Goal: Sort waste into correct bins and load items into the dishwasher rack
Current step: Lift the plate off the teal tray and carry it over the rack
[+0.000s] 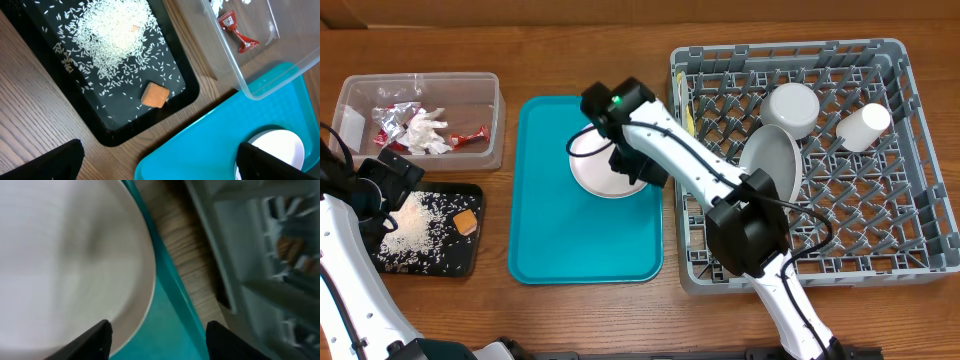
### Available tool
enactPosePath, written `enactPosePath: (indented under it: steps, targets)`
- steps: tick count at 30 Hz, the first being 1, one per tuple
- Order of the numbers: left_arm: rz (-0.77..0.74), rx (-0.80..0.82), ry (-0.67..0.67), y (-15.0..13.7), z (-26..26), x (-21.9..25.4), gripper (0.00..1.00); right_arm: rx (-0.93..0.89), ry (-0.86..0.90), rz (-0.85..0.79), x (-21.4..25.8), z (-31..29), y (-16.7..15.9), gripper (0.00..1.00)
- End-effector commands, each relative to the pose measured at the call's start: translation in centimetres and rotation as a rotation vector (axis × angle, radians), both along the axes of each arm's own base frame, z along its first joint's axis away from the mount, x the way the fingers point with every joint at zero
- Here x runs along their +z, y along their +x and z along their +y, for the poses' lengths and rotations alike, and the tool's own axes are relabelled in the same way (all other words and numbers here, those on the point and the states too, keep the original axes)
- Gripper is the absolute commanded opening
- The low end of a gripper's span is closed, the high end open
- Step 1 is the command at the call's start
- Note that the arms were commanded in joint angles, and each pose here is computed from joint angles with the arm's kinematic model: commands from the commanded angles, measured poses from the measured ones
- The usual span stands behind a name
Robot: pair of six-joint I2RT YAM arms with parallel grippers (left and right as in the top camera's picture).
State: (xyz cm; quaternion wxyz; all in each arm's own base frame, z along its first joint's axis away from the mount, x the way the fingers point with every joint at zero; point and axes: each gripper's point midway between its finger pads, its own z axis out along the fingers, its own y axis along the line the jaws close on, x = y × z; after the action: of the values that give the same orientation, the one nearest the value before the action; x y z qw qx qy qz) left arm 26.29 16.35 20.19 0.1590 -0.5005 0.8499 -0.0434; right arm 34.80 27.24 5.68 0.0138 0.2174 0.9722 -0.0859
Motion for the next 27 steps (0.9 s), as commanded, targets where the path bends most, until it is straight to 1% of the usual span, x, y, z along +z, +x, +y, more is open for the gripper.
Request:
enactPosePath:
  steps: [1, 5, 10, 13, 14, 16, 19, 24, 26, 27]
  targets:
    - [0.003, -0.019, 0.002, 0.0, 0.0, -0.2, 1.0, -0.065, 0.055, 0.034, -1.3, 1.2, -1.3, 0.64]
    - [0.003, -0.019, 0.002, 0.0, 0.0, -0.2, 1.0, -0.07, 0.099, 0.047, -3.2, 2.0, -1.5, 0.62]
    - [0.003, -0.019, 0.002, 0.0, 0.0, -0.2, 1.0, -0.069, 0.121, 0.046, -3.3, 2.5, -1.4, 0.62]
    - [0.003, -0.019, 0.002, 0.0, 0.0, -0.2, 1.0, -0.068, 0.122, 0.044, -3.4, 2.6, -1.4, 0.47]
    - [0.003, -0.019, 0.002, 0.0, 0.0, -0.2, 1.0, -0.069, 0.126, 0.042, -3.4, 2.6, -1.3, 0.4]
    - [0.003, -0.019, 0.002, 0.0, 0.0, -0.2, 1.0, -0.067, 0.131, 0.041, -3.4, 2.8, -1.3, 0.32]
    - [0.003, -0.019, 0.002, 0.0, 0.0, -0.2, 1.0, -0.067, 0.131, 0.04, -3.5, 2.8, -1.3, 0.3]
    - [0.003, -0.019, 0.002, 0.0, 0.1, -0.2, 1.0, -0.069, 0.134, 0.06, -4.6, 2.7, -1.8, 0.31]
    - [0.003, -0.019, 0.002, 0.0, 0.0, -0.2, 1.0, -0.07, 0.128, 0.067, -5.1, 2.5, -2.0, 0.22]
    - [0.003, -0.019, 0.002, 0.0, 0.0, -0.2, 1.0, -0.069, 0.126, 0.065, -5.2, 2.5, -2.0, 0.16]
